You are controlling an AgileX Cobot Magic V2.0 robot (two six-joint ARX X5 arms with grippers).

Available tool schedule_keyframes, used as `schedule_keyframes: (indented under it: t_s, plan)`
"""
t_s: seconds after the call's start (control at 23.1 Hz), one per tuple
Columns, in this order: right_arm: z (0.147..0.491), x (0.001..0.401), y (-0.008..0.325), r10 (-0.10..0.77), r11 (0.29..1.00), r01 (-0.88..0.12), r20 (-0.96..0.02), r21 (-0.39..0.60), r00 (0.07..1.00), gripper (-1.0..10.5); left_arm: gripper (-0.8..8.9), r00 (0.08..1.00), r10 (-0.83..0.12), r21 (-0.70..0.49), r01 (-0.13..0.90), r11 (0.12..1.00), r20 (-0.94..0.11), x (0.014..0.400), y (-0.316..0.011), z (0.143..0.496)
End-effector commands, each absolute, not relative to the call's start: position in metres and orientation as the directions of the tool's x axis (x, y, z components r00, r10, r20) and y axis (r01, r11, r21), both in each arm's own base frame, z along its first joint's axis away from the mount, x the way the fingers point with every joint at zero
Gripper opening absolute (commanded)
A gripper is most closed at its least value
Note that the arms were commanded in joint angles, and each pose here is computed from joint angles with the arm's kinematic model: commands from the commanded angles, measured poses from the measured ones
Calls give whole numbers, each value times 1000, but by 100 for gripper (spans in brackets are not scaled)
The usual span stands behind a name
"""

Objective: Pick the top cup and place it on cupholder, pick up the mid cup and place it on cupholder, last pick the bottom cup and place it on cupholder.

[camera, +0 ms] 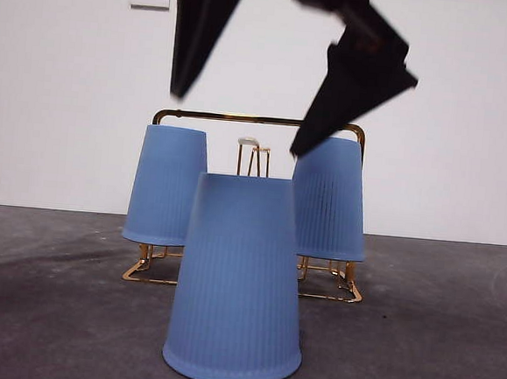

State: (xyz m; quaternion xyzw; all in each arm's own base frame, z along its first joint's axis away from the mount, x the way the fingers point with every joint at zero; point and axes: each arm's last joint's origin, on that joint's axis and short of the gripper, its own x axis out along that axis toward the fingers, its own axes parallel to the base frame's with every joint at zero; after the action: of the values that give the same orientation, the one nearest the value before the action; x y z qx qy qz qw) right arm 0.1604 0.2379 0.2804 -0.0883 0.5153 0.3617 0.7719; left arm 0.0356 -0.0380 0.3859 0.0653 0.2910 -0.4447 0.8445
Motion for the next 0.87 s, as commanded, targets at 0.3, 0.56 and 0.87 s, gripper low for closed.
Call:
schedule_keyframes:
  t_s: [0.3,0.56,0.87]
  plan:
    - [253,171,258,393,723,-671,-896,163,207,545,476,434,-724,-139,801,583,-537,36,-39,389]
    - [245,177,265,398,726,-668,-892,164,214,279,476,433,-723,-139,800,583,-538,36,-39,389]
    - [285,180,269,437,716,-677,-866,170,245,266,476,430,-720,-141,799,584,-544,35,-38,388]
